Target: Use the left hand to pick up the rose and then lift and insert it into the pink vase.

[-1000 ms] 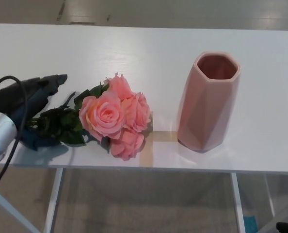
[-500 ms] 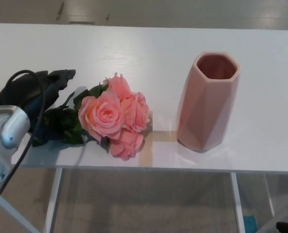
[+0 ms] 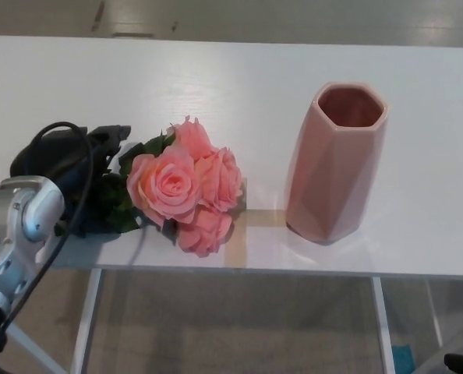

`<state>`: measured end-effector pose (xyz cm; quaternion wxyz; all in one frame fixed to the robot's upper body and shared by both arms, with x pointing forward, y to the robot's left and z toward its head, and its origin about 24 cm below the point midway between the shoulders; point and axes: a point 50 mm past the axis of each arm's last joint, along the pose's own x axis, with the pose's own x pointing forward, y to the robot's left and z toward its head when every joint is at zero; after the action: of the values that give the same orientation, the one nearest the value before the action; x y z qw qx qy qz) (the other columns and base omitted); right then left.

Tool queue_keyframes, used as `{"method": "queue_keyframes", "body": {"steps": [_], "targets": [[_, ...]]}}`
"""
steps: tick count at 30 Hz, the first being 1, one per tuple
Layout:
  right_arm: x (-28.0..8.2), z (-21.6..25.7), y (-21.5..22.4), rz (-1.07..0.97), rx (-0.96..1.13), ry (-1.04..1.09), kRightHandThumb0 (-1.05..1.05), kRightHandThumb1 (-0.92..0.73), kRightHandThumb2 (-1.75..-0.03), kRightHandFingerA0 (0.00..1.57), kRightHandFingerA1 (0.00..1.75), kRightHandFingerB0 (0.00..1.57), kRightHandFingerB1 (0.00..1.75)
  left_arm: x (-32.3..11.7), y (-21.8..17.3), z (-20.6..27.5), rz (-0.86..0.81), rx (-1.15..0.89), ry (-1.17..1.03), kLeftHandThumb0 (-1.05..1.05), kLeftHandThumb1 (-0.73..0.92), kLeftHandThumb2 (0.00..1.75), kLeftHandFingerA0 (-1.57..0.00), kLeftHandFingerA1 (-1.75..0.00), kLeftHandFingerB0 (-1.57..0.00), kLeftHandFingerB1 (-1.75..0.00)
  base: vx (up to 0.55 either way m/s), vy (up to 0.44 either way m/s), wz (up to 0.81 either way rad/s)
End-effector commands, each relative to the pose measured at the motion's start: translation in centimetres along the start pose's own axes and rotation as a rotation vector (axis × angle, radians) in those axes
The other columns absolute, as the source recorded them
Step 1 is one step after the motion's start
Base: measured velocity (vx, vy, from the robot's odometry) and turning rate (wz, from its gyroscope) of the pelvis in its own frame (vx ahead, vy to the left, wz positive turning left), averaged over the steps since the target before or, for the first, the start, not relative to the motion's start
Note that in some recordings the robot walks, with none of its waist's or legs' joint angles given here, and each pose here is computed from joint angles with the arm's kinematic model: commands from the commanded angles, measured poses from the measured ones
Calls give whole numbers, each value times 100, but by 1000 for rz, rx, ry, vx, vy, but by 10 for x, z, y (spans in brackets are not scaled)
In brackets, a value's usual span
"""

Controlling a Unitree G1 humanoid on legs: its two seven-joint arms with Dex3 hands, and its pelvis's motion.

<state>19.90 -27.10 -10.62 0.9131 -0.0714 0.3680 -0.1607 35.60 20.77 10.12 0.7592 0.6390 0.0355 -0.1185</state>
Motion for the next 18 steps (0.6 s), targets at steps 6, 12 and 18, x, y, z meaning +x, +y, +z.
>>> {"method": "queue_keyframes", "body": {"steps": [6,12,18], "targets": [[1,2,-3,-6,30,4,-19,-60,-57,63,51,54,46,6,-5,10,-48,32,5,-51,44,54,0,-11,0,-16,0,0,0],[2,4,-2,-5,34,2,-18,-60,-57,63,51,54,46,10,-5,18,-64,25,-5,-54,36,64,0,-9,0,-13,0,0,0],[2,6,-2,-5,30,-3,-18,-60,-57,63,51,54,46,12,-5,25,-69,25,-17,-54,36,64,0,-10,0,-14,0,0,0]]}}
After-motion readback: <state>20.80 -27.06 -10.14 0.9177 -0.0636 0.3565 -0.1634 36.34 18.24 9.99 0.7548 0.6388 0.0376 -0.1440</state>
